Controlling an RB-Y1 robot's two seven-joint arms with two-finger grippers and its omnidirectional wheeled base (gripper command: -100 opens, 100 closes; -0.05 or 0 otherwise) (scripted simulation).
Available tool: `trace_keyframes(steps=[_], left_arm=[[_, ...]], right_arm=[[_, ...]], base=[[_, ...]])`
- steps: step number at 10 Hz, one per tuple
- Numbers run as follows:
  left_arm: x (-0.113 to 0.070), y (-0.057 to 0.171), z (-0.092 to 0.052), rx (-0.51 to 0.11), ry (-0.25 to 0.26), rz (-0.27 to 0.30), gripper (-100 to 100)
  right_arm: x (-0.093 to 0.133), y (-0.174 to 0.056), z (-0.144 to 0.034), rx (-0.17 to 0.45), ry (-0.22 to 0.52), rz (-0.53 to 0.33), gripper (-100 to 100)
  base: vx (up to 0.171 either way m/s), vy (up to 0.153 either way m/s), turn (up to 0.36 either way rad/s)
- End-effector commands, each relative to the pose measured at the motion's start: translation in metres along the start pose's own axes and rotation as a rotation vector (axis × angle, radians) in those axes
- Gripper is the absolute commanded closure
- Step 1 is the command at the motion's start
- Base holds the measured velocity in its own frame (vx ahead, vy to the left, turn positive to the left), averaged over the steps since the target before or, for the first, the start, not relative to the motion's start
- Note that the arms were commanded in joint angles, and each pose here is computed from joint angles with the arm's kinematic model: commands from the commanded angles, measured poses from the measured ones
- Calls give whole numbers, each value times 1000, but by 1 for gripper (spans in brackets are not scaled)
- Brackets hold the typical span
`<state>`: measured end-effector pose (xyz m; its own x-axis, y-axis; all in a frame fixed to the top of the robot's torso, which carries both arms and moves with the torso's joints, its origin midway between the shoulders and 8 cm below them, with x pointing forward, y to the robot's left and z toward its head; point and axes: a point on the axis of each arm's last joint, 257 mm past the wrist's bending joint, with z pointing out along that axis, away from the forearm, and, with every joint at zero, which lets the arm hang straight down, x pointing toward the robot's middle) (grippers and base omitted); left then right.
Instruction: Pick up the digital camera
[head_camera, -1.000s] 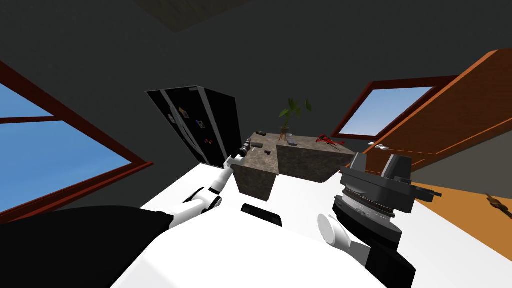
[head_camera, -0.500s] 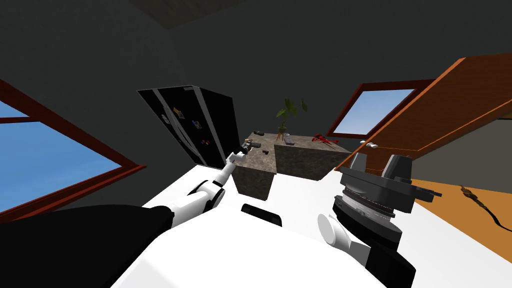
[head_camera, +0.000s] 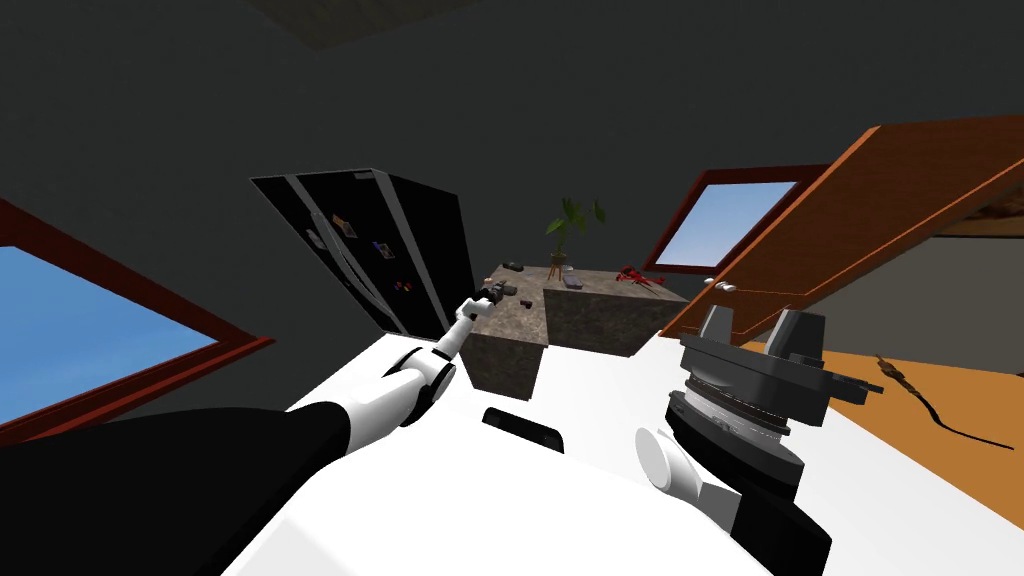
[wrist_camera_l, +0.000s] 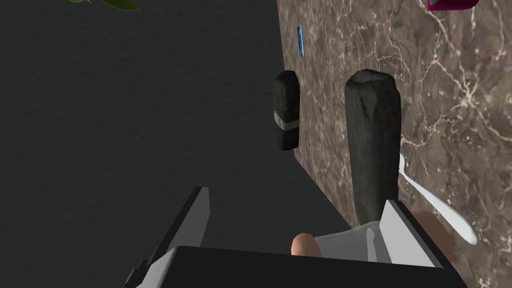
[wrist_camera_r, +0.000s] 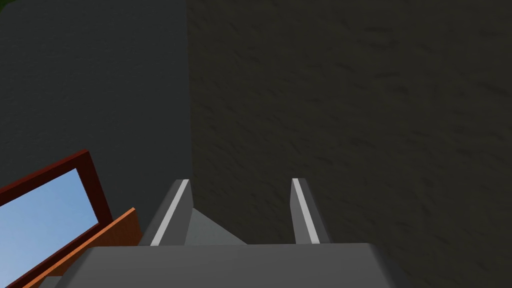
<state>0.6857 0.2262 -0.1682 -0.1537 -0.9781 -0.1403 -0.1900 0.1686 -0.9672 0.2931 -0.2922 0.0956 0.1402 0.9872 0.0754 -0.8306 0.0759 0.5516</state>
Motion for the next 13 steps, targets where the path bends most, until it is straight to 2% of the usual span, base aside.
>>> trace_keyframes(steps=[1, 2, 3, 4, 5, 6, 7, 8, 9, 10, 11, 12, 13], left_arm=[[-4, 1, 8, -50, 1, -3, -100], [-5, 17, 8, -94, 2, -6, -100], [-7, 10, 13, -116, 2, -8, -100], [-8, 27, 14, -164, 1, -11, -100], [-12, 20, 20, -185, -4, -15, -100], [-13, 36, 19, -230, -4, -19, -100], [-16, 27, 22, -250, -7, -22, -100], [-17, 45, 20, -301, -8, -27, -100], [-20, 37, 23, -320, -14, -33, -100], [-21, 53, 20, -366, -15, -37, -100], [-24, 45, 22, -387, -21, -43, -100], [-26, 64, 18, -434, -24, -49, -100], [-27, 67, 18, -440, -25, -51, -100]], right_arm=[[0, 0, 0, 0, 0, 0, 0], [0, 0, 0, 0, 0, 0, 0], [0, 0, 0, 0, 0, 0, 0], [0, 0, 0, 0, 0, 0, 0], [0, 0, 0, 0, 0, 0, 0], [0, 0, 0, 0, 0, 0, 0], [0, 0, 0, 0, 0, 0, 0], [0, 0, 0, 0, 0, 0, 0], [0, 0, 0, 0, 0, 0, 0], [0, 0, 0, 0, 0, 0, 0], [0, 0, 0, 0, 0, 0, 0], [0, 0, 0, 0, 0, 0, 0], [0, 0, 0, 0, 0, 0, 0]], base=[[20, -29, -127], [17, -24, -70], [17, -34, -131], [18, -25, -53], [22, -37, -91], [19, -31, -82], [26, -33, -135], [25, -28, -60], [38, -35, -125], [34, -33, -56], [36, -39, -86], [33, -28, -64], [15, -11, 4]])
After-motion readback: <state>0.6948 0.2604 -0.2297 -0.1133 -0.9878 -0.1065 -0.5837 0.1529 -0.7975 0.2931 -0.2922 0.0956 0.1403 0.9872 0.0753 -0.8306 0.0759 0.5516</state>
